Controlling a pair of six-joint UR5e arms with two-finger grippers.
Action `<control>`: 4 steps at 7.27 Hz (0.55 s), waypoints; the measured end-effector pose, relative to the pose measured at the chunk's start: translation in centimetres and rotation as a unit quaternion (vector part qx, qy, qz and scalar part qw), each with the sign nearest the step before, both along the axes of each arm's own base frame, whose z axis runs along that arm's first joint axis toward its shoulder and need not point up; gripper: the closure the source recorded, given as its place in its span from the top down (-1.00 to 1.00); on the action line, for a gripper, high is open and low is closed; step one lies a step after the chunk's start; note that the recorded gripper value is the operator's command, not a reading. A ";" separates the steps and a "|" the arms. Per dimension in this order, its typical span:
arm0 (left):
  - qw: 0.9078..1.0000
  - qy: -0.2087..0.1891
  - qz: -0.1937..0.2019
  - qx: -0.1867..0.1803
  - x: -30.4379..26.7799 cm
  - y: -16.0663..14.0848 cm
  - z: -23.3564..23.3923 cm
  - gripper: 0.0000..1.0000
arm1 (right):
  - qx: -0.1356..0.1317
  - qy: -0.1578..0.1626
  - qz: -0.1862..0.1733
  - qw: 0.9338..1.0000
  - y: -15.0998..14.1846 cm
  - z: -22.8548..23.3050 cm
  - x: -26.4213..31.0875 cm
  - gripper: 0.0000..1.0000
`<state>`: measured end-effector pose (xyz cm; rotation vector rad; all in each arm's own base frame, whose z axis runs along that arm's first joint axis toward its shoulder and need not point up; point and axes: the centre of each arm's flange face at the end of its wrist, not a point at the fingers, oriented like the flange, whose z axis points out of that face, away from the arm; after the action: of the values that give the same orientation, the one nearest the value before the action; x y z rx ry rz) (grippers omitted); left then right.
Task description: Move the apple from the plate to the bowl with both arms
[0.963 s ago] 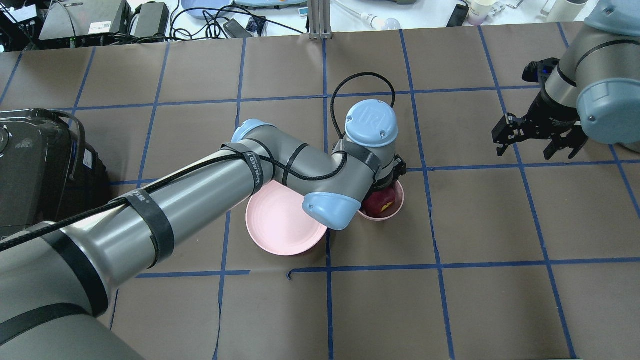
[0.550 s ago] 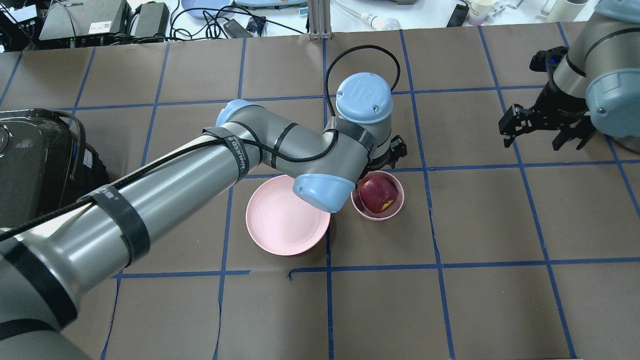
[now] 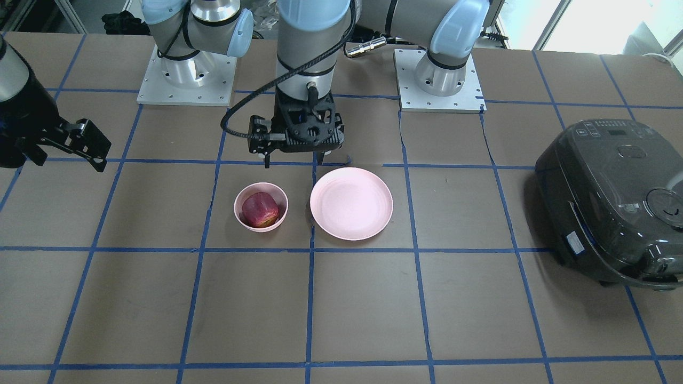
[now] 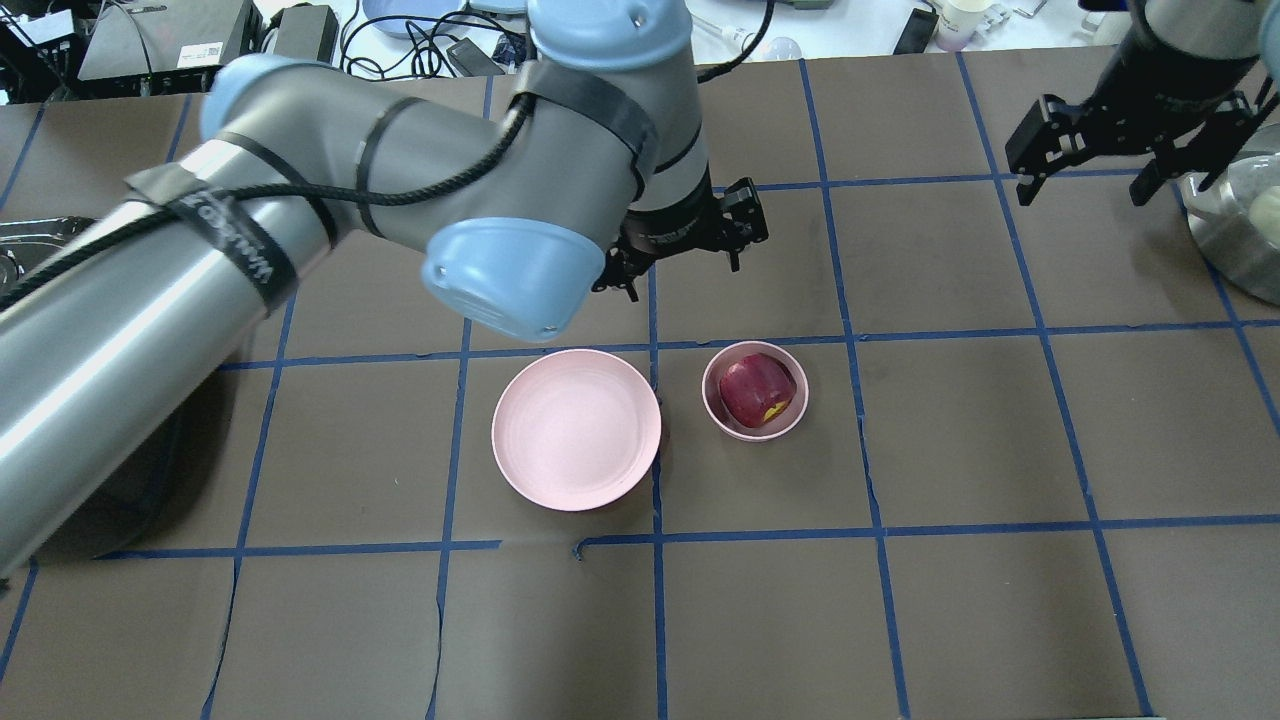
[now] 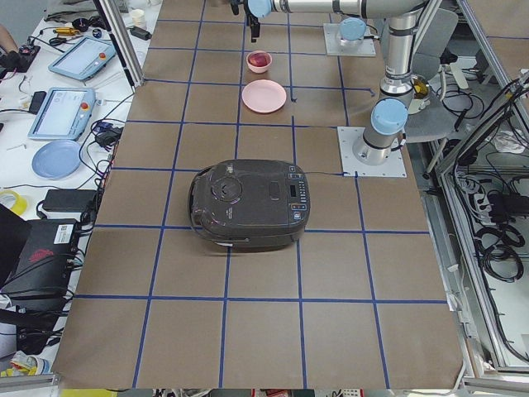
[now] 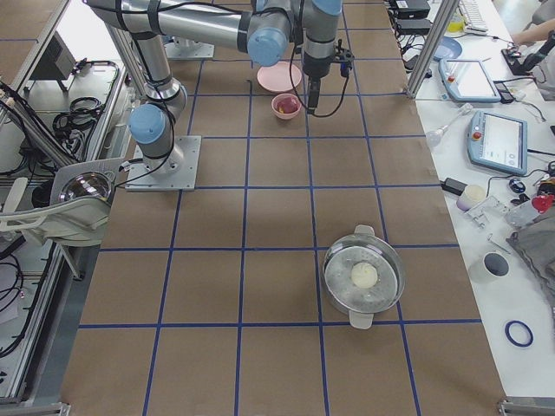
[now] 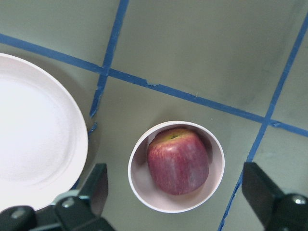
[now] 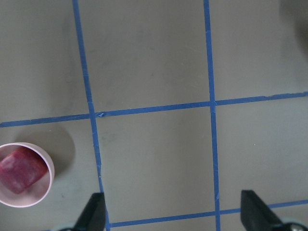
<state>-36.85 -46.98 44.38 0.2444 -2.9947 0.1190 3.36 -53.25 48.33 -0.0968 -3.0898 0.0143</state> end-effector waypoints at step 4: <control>0.993 -0.055 -0.102 0.011 14.1 1.3 7.7 1.00 | 0.001 -0.012 0.043 0.999 1.6 1.4 8.7 1.00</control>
<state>-22.80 -45.73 52.06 -0.0693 -3.1088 0.0805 12.04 -51.67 49.75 0.0352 -3.1151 0.0136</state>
